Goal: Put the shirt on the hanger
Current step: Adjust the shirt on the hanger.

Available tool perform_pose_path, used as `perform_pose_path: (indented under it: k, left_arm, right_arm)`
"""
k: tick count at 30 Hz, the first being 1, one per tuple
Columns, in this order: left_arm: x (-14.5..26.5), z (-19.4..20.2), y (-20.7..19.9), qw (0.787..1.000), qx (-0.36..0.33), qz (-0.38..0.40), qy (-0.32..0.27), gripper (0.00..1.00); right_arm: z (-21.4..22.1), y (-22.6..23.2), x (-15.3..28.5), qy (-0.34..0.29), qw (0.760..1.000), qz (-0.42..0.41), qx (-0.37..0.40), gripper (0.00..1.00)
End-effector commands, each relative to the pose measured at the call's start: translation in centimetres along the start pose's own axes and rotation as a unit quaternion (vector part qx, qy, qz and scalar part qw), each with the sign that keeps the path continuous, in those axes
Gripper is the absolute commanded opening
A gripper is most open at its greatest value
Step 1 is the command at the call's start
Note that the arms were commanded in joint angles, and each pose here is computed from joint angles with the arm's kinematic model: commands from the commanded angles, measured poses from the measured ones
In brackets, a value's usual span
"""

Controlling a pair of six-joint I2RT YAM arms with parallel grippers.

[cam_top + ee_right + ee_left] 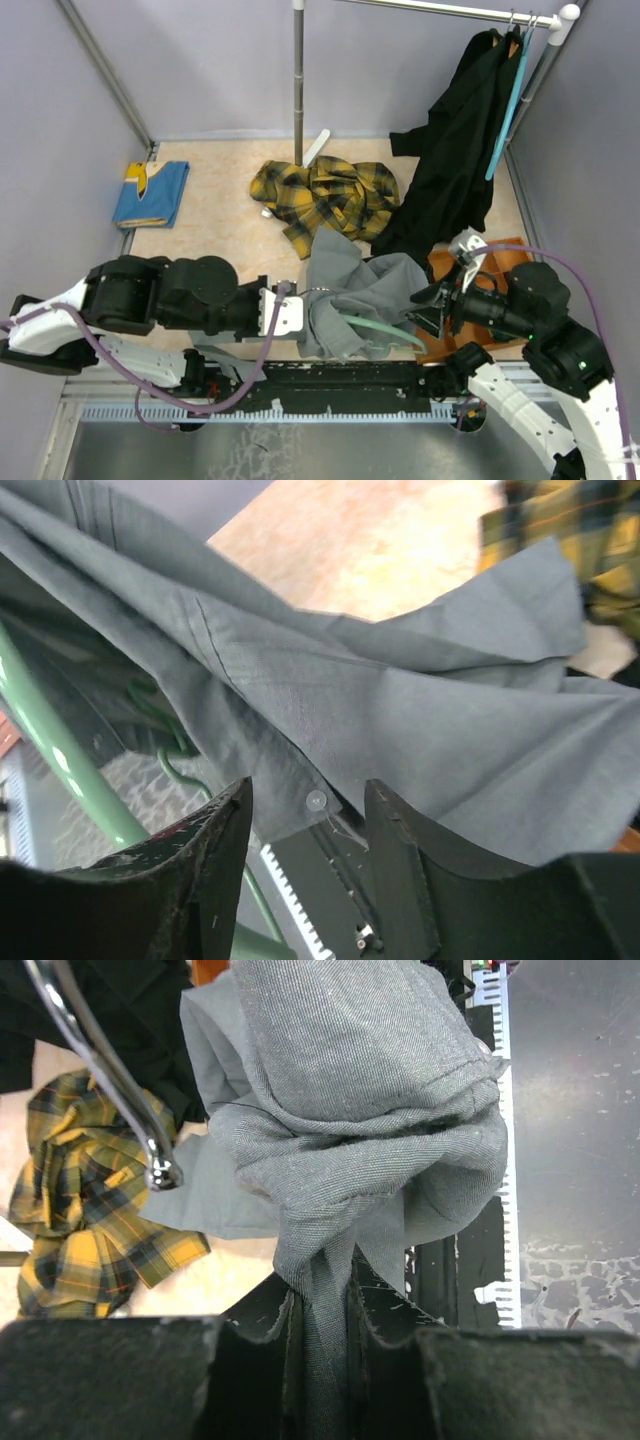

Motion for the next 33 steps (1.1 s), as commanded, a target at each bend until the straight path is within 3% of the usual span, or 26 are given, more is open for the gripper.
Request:
perform_pose_path:
  k: [1, 6, 12, 33]
  left_arm:
    - [2.7, -2.2, 1.1, 0.997, -0.025, -0.016, -0.07, 0.0]
    - [2.5, -2.0, 1.2, 0.998, -0.029, -0.016, -0.048, 0.0]
    - [2.9, -1.8, 1.5, 0.998, -0.029, -0.025, -0.043, 0.0]
    - [2.1, -3.6, 3.0, 0.995, -0.062, -0.069, -0.043, 0.0]
  right_arm:
    - [-1.0, 1.4, -2.0, 0.011, 0.993, -0.112, 0.023, 0.46]
    - [-1.5, 3.1, -2.0, 0.009, 0.978, -0.205, 0.044, 0.46]
    - [-0.8, 3.9, -1.2, 0.008, 0.969, -0.242, 0.048, 0.45]
    - [2.5, 1.8, -4.2, 0.053, 0.964, -0.262, 0.002, 0.38]
Point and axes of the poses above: each gripper's point midway between its finger pads, its own x axis back along the fingers, its own y axis along the line the jaws close on, z = x × y, the point moved 6 cm from there along x, back along the fingers, and after that the axes turned 2 degrees about -x, right-handed, at the moved point
